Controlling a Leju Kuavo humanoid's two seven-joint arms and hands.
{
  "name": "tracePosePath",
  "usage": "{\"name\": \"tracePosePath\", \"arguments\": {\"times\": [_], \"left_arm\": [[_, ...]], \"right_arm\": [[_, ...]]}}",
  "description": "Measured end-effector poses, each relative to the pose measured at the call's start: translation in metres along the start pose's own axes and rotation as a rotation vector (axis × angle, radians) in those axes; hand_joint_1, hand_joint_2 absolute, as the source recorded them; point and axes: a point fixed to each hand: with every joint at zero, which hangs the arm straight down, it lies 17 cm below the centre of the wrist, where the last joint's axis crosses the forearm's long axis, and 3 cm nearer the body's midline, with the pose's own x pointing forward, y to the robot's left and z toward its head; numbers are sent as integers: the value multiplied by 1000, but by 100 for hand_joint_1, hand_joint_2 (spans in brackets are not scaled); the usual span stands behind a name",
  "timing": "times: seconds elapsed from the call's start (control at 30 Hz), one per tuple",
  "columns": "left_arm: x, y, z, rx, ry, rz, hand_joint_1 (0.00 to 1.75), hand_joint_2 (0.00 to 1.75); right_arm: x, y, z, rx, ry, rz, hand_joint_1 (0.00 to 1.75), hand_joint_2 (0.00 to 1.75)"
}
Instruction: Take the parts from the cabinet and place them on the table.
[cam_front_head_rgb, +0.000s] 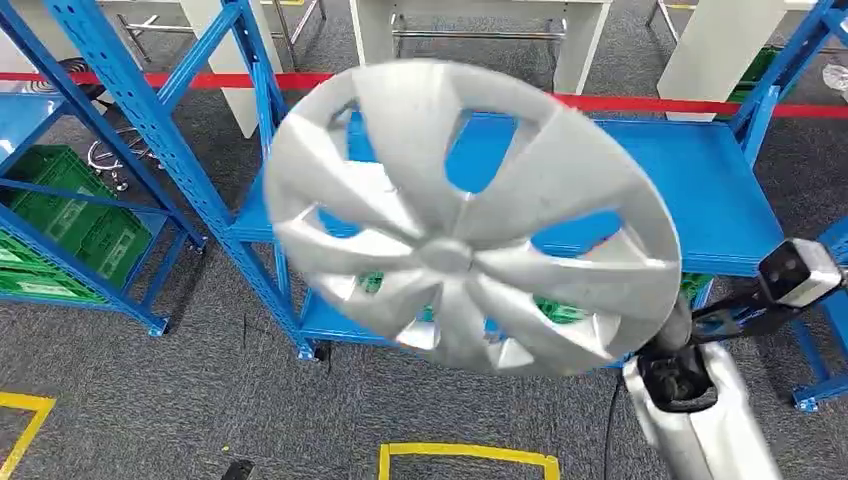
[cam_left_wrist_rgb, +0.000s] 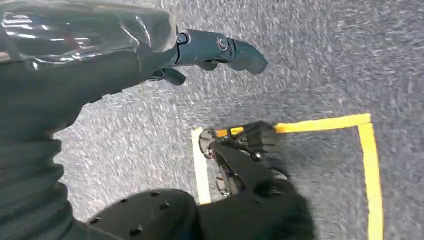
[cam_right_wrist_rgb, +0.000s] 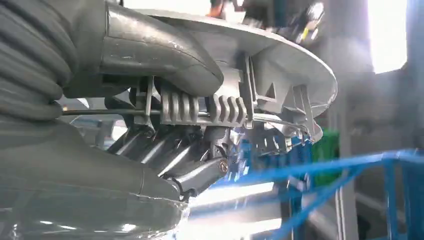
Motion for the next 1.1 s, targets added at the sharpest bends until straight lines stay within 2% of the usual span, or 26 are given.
{"name": "tracePosePath", "arguments": {"times": [0.5,1.1], "left_arm": [[-10,-5,2,-24,27,-57,0,175],[-19,-15,5,-42,43,-67,0,175]], "right_arm": [[-11,72,-1,171,-85,-163,166,175],[-23,95,-7,206,-94,-228,166,175]]}}
